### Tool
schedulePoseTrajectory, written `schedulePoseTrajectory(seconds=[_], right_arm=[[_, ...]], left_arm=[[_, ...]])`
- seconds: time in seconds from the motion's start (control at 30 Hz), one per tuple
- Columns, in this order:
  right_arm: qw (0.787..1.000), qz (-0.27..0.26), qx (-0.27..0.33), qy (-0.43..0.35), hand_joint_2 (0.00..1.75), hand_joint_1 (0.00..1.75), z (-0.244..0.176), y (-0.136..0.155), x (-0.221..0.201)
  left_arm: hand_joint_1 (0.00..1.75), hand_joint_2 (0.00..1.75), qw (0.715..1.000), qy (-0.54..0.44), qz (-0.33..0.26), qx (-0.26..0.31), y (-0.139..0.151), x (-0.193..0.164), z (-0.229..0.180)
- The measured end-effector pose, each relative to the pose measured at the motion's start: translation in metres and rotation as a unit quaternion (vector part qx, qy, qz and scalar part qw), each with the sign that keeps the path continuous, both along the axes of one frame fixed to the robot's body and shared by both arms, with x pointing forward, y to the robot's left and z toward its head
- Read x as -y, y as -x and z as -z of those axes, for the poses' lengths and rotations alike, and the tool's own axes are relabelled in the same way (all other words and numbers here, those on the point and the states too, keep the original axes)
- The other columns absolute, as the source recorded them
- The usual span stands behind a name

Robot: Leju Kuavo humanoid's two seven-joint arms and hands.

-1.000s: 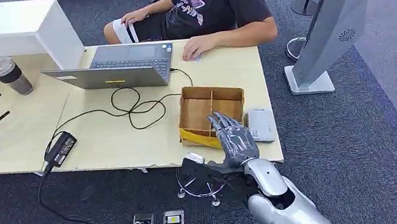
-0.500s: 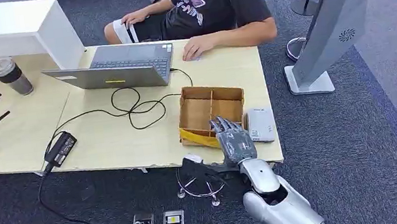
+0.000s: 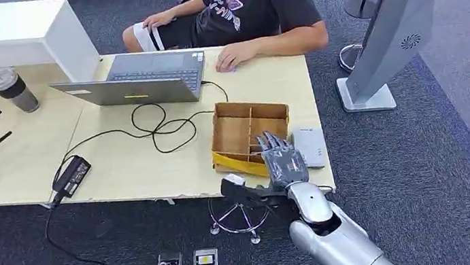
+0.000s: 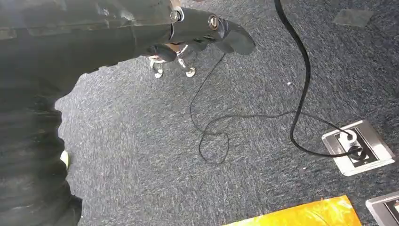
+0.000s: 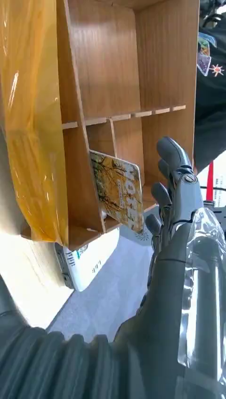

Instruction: Pass the card to the sensor for recognition and then transmit it.

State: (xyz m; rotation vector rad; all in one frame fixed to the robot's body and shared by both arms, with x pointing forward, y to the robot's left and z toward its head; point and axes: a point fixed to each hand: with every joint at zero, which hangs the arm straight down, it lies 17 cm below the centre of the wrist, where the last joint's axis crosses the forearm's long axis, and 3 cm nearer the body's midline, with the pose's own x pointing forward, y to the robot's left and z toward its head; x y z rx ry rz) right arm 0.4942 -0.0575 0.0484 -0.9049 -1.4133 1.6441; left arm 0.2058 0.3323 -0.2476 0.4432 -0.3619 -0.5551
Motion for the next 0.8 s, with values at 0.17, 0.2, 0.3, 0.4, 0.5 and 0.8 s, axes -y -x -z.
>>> schedulePoseTrajectory(seconds=[0.17, 0.2, 0.3, 0.4, 0.5, 0.8], right_arm=[[1.000, 0.007, 0.013, -0.004, 1.75, 0.00, -0.010, -0.009, 0.005], [1.000, 0.009, 0.016, -0.005, 1.75, 0.00, -0.012, -0.011, 0.007], [0.999, 0.015, 0.031, -0.007, 1.75, 0.00, -0.022, -0.020, 0.011], [0.999, 0.022, 0.043, -0.012, 1.75, 0.02, -0.034, -0.029, 0.016], [0.998, 0.028, 0.048, -0.012, 1.75, 0.09, -0.040, -0.036, 0.022], [0.998, 0.040, 0.048, -0.011, 1.75, 0.40, -0.042, -0.043, 0.032]], left_arm=[[0.00, 1.75, 1.000, 0.000, 0.001, 0.000, 0.000, 0.000, 0.000], [0.00, 1.75, 1.000, 0.000, 0.002, 0.000, 0.000, 0.000, 0.000], [0.00, 1.75, 1.000, -0.001, 0.003, 0.000, -0.001, 0.000, 0.000], [0.00, 1.75, 1.000, -0.001, 0.004, 0.000, -0.001, 0.000, 0.000], [0.00, 1.75, 1.000, -0.001, 0.005, 0.000, -0.002, 0.000, 0.000], [0.00, 1.75, 1.000, 0.000, 0.006, 0.001, -0.004, 0.001, -0.001]])
